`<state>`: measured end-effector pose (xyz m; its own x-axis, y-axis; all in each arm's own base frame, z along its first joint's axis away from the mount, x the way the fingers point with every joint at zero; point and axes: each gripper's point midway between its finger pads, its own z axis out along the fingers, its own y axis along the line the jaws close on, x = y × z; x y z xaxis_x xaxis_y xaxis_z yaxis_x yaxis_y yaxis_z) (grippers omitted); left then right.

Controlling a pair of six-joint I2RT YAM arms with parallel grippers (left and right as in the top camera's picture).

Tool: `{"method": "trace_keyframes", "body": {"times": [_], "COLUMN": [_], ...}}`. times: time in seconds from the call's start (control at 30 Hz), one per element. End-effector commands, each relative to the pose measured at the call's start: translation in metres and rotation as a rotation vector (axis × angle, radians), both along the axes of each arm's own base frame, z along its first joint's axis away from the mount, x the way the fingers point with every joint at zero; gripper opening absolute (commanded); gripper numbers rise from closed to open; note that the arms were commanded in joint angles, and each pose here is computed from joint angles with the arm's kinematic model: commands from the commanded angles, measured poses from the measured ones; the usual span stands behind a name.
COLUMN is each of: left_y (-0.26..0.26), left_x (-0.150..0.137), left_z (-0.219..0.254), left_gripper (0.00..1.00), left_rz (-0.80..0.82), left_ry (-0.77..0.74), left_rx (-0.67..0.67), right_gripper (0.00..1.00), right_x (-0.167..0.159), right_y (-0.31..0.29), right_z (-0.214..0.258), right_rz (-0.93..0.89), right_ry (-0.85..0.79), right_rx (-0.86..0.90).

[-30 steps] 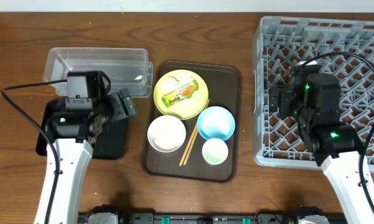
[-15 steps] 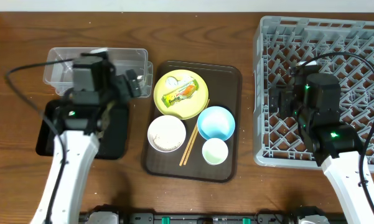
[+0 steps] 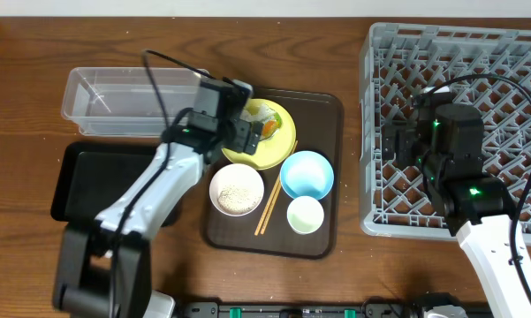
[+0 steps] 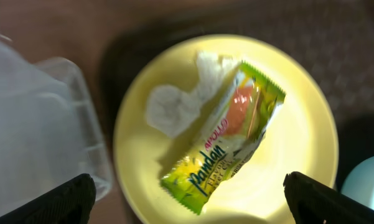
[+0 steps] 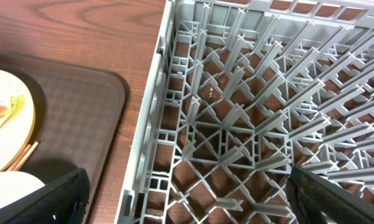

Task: Sort waste into correct bins and load items into the dishwasher rack
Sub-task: 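Reach the left gripper to the yellow plate and grasp the snack wrapper, then carry the wrapper left and drop it into the clear plastic bin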

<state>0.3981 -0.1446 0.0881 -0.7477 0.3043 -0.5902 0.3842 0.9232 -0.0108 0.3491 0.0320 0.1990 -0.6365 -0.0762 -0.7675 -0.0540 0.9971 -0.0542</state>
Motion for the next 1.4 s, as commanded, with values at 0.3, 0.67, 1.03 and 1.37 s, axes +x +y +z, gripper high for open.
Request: {"method": "trace_keyframes", "body": {"times": [0.3,0.67,1.03,1.37], "left_y": [-0.001,-0.001,-0.002,-0.004], "left_x": [0.005,0.005,0.007,0.016], "left_z": [-0.058,-0.073,-0.065,0.032], "left_gripper": [0.97,0.64,0.06,0.06], "left_rz": [-0.017,-0.017,-0.019,0.004], "left_ry": [0.102,0.124,0.104,-0.107], "left_rx": [0.057,0.064,0.058,-0.028], "right_gripper": [0.99,0.99,0.99,0.99], "right_x": [0.003,0.003,0.003,0.003], "right_y": [-0.002,-0.002,-0.002,-0.002], "right_z": [0.009,0.009,0.009,0.01], "right_rz": [-0.004,-0.004,-0.004,-0.004], "right_ry": [-0.02,-0.02,-0.021,-0.021], "right_rx": [0.003,0.004,0.003,0.003]}}
